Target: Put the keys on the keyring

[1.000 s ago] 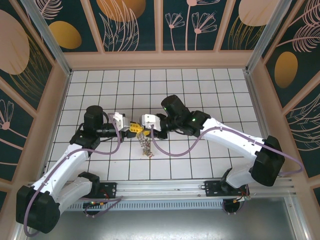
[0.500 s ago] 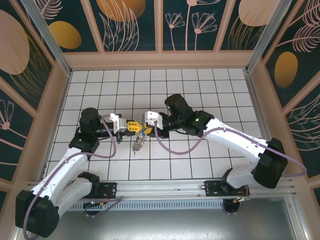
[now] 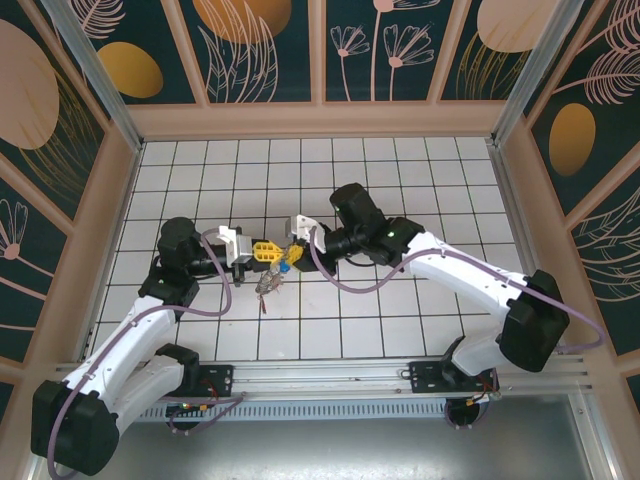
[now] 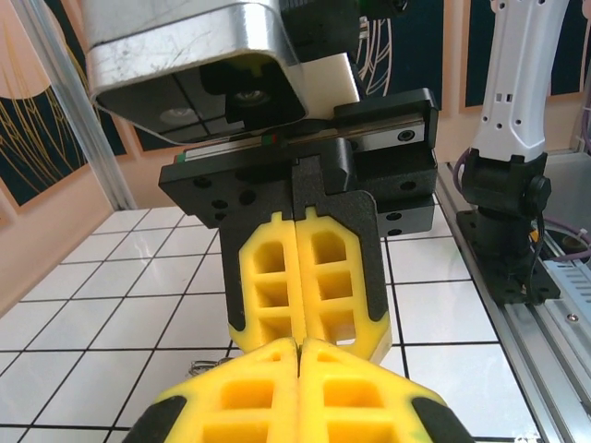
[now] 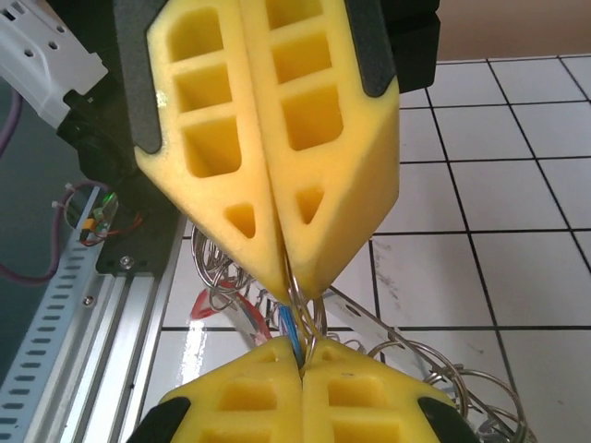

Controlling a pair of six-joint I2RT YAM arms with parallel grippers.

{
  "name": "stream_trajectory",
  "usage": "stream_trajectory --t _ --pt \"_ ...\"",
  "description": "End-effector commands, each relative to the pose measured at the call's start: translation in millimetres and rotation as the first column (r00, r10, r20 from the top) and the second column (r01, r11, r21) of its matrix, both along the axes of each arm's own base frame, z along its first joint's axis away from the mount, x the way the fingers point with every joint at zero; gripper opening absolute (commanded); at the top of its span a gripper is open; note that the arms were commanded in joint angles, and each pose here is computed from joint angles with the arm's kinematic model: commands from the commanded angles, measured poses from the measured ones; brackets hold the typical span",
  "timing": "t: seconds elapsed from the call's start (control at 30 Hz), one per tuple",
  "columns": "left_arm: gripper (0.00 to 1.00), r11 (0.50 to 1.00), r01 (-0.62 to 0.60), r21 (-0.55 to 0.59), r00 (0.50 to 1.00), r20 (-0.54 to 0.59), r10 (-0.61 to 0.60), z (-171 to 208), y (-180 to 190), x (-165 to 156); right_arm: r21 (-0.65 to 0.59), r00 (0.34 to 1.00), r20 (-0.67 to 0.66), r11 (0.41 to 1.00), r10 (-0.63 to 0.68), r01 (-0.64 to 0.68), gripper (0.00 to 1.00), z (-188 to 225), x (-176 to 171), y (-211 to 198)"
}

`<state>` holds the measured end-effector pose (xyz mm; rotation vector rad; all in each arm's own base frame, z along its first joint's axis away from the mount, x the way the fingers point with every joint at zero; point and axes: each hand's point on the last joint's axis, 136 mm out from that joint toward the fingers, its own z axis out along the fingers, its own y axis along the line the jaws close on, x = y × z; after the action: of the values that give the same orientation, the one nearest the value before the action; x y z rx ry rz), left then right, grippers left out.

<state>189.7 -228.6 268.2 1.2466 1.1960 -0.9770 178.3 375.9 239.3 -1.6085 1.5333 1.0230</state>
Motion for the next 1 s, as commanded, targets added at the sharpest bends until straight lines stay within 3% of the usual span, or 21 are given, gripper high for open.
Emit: stream_trajectory --t 0.0,0.17,0.4,0.7,0.97 --pt "0.00 0.996 0.072 -0.056 0.993 0.100 -0.066 24 -1 -15 -0.020 0.997 -0.077 0.999 -0.032 0.030 0.02 -7 7 3" --pt "0.00 0.996 0.053 -0.069 0.996 0.082 -0.048 23 -1 -12 -0.004 0.998 -0.050 0.999 -0.046 0.046 0.11 1 12 0" --pt "0.00 0.996 0.052 -0.068 0.997 0.062 -0.048 21 -1 -12 -0.011 0.996 0.086 1.000 -0.017 0.018 0.28 12 6 -17" --pt "0.00 0.996 0.080 -0.038 0.996 0.036 -0.078 15 -4 -10 0.090 0.987 0.159 0.996 -0.006 -0.008 0.28 40 1 -17" --pt "0.00 0.995 0.092 -0.040 0.995 0.045 -0.090 19 -4 -10 0.048 0.995 0.081 0.997 0.060 -0.064 0.25 23 -3 -7"
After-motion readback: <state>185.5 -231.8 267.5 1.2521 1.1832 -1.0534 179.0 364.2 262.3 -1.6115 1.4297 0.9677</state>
